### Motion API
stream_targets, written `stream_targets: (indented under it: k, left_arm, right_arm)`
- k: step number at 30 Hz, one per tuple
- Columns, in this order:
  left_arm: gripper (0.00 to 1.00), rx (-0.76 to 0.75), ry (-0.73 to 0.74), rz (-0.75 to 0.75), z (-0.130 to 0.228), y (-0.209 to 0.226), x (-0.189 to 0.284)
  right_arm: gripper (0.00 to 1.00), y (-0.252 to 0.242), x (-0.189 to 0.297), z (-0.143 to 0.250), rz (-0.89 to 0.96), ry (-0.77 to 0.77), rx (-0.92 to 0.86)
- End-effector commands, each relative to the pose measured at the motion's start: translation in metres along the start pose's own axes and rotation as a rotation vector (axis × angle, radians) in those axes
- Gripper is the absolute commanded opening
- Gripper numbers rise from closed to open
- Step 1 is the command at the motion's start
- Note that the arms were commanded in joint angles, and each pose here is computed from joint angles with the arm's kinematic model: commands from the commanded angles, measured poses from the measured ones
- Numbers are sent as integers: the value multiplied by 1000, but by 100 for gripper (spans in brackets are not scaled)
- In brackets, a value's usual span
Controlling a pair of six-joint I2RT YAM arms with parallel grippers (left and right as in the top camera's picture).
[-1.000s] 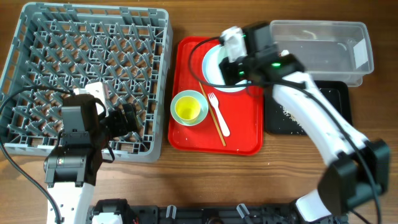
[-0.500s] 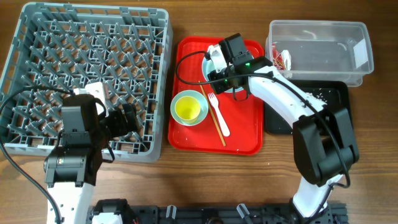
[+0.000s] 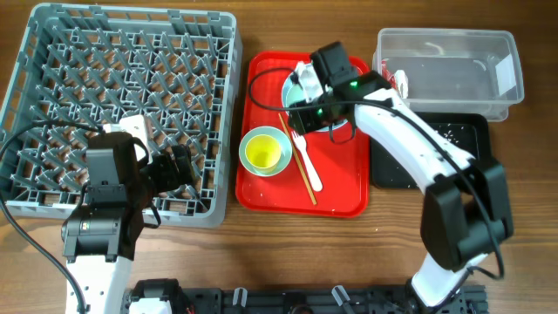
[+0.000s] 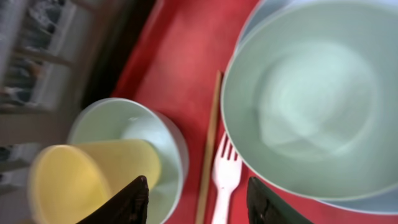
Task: Sort waste into correct bins and load items into the dishwasher rack
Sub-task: 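Grasp the yellow cup from the blue bowl with the right gripper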
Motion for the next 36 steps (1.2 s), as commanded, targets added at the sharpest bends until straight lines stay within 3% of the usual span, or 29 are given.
stream_targets:
  k: [1,7,11,17,19,24,26,30,36]
  left_arm:
    - [100,13,-20,12,-8,-3,5]
    - [100,13,-20,12,-8,-3,5]
    - [100,13,-20,12,-8,-3,5]
    - [100,13,-20,12,-8,-3,5]
    - [100,13,-20,12,-8,-3,5]
    - [100,14,-20,13,-8,-3,5]
    - [100,14,-18,17,-7,-4,5]
    - [100,13,-1,59,-5,-10,5]
    - [100,4,30,234,-3,-40,9]
  right_arm:
    - [54,30,24,-12,-73,-39,9]
    - [54,61,4,12,-94,58,40]
    - [54,55,-17,26,34,123,-4]
    - [49,50,-42,41,78,193,-72]
    - [45,46,-52,47,91,219,-102]
    - [9,43,-60,52,94,244,-105]
    - [4,44,-54,45,92,221,-105]
    - [4,41,-28,18,92,134,-111]
    - [4,33,50,-26,79,-58,-137]
Point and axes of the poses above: each gripper's point midway between its finger pads, its own x axis back along the fingers, its own y axis along the line the jaws close on, z = x × y, the point moved 1 cm from there along x, back along the fingers, and after that the axes turned 10 degrees about x, right-handed, at the moved point
